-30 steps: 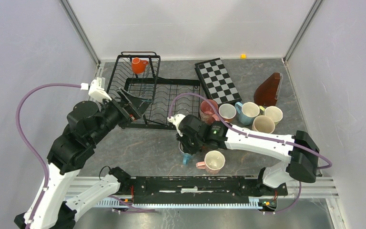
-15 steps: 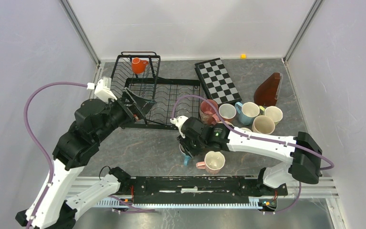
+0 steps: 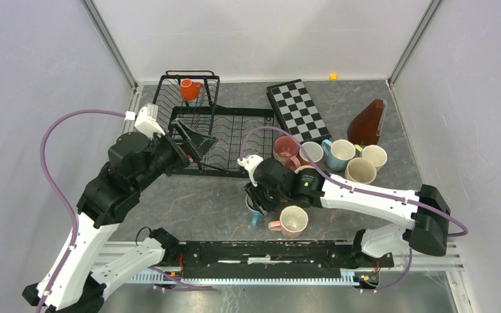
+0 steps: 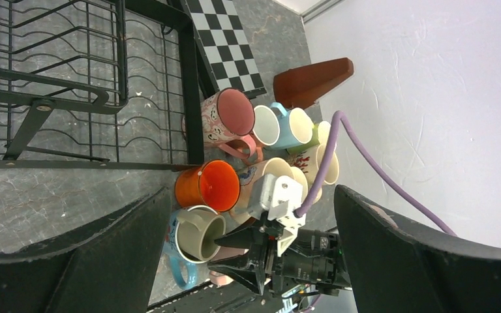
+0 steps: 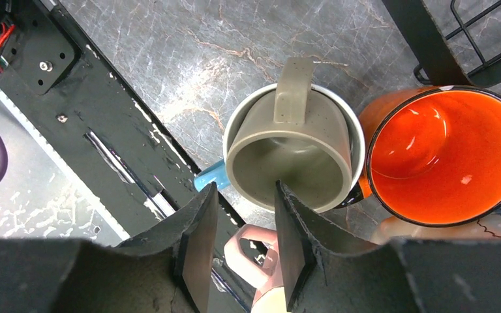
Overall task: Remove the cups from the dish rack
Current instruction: Place the cup into the cup, then unload the cup from the dish rack.
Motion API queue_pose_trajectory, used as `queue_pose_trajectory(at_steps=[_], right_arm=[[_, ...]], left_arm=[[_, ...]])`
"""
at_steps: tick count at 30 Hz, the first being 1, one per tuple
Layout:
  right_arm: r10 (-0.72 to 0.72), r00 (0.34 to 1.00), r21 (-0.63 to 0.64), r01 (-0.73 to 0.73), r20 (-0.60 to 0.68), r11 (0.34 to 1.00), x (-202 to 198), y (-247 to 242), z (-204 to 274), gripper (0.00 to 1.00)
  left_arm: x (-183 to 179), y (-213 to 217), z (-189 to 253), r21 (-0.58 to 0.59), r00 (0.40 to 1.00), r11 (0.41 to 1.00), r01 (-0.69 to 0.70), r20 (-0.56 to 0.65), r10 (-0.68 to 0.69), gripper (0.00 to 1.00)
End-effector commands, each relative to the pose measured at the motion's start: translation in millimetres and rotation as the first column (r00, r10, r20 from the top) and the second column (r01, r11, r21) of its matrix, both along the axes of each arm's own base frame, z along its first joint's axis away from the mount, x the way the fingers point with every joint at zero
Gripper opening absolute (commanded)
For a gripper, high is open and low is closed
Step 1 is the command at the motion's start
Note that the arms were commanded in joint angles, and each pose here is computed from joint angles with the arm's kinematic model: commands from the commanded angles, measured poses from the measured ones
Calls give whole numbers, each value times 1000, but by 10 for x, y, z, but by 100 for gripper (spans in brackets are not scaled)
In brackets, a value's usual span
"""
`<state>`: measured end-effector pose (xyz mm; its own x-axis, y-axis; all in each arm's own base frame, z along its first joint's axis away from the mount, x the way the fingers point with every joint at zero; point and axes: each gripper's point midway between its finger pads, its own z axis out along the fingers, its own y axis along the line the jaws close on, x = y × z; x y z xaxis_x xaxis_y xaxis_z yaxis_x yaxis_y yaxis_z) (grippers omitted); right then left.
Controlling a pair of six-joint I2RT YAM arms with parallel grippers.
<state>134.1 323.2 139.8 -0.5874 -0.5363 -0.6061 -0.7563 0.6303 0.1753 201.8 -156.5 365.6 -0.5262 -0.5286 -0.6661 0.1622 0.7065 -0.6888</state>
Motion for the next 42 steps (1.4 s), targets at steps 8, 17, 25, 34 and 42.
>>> queue_pose_trajectory(at_steps=[8,17,25,34,42], right_arm=[[-42,995,121,32,87,992,74,-16,532,56],[-103,975,191,64,197,979,215,-158,912,98],[-210,939,278,132,274,951,442,-440,1210,98],[-286,907,325,182,308,928,626,-741,1334,98],[-294,903,351,177,312,919,614,-836,1387,98]], left_arm=[[87,-78,160,-22,999,1000,12,43,-11,100],[199,-117,260,-4,999,1000,3,54,-2,100],[455,-36,386,104,994,991,-80,79,72,100],[1059,284,523,342,950,886,-313,129,286,100],[1791,687,294,451,886,782,-430,47,461,100]])
